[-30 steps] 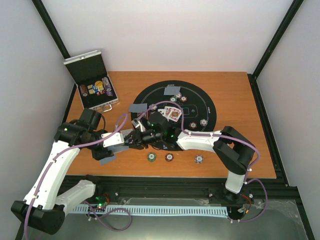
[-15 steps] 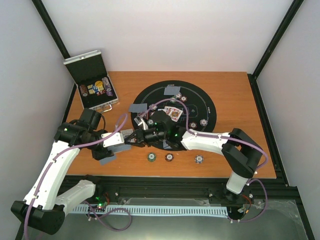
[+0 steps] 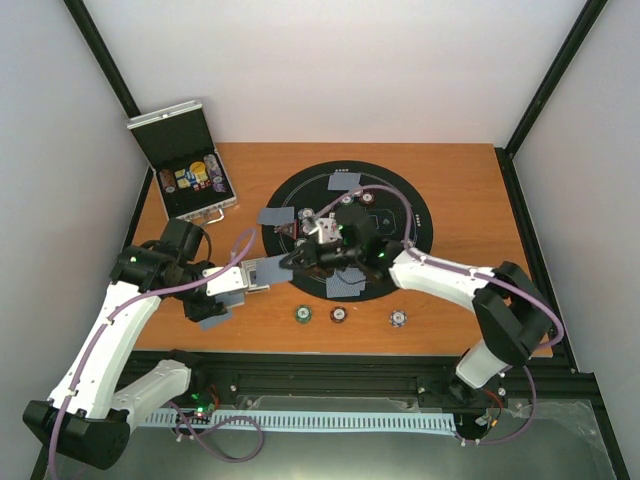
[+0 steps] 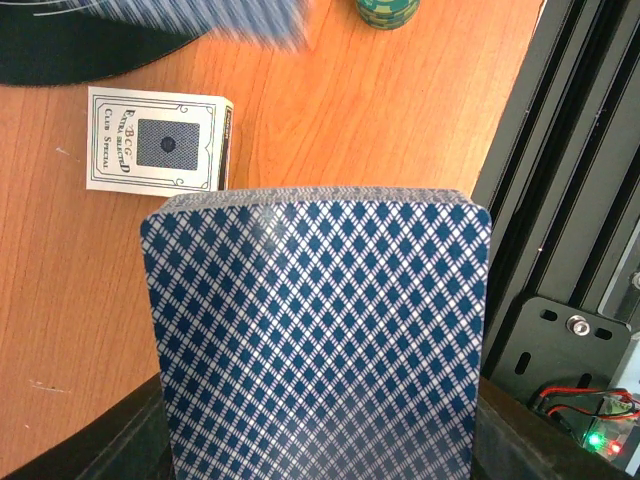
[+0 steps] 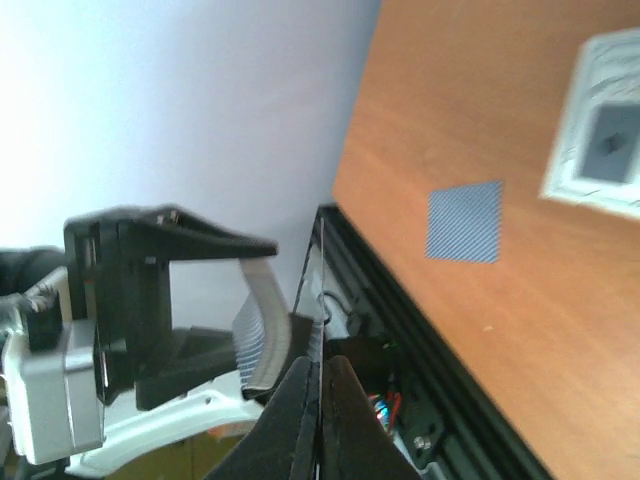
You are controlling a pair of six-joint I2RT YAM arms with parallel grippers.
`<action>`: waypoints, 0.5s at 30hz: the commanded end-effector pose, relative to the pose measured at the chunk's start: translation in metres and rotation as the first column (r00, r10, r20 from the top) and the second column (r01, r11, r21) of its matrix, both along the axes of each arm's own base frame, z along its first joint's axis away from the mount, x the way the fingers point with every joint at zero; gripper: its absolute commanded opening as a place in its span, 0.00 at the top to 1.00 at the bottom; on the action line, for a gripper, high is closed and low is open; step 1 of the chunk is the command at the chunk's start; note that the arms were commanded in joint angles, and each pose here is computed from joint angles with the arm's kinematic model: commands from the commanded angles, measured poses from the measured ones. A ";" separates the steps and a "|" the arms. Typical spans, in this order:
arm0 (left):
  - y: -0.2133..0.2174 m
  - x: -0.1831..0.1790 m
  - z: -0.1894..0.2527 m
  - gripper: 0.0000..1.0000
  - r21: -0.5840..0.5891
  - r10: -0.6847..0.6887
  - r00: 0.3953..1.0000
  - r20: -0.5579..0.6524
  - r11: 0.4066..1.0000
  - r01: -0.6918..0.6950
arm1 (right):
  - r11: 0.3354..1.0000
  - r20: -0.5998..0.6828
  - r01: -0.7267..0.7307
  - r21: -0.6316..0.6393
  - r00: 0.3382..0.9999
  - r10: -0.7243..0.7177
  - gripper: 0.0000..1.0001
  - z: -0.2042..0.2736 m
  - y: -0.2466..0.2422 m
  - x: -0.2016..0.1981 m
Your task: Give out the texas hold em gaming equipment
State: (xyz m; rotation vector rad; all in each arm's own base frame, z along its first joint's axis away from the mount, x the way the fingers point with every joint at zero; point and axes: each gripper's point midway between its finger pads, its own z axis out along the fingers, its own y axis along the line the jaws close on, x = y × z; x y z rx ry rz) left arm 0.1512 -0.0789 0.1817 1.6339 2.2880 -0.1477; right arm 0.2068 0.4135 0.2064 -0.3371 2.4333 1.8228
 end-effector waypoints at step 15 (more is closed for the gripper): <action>-0.001 0.004 -0.001 0.99 0.000 -0.018 1.000 0.020 1.000 0.018 | 0.804 0.069 0.393 -0.447 0.911 -0.407 0.97 -0.096 -0.235 0.214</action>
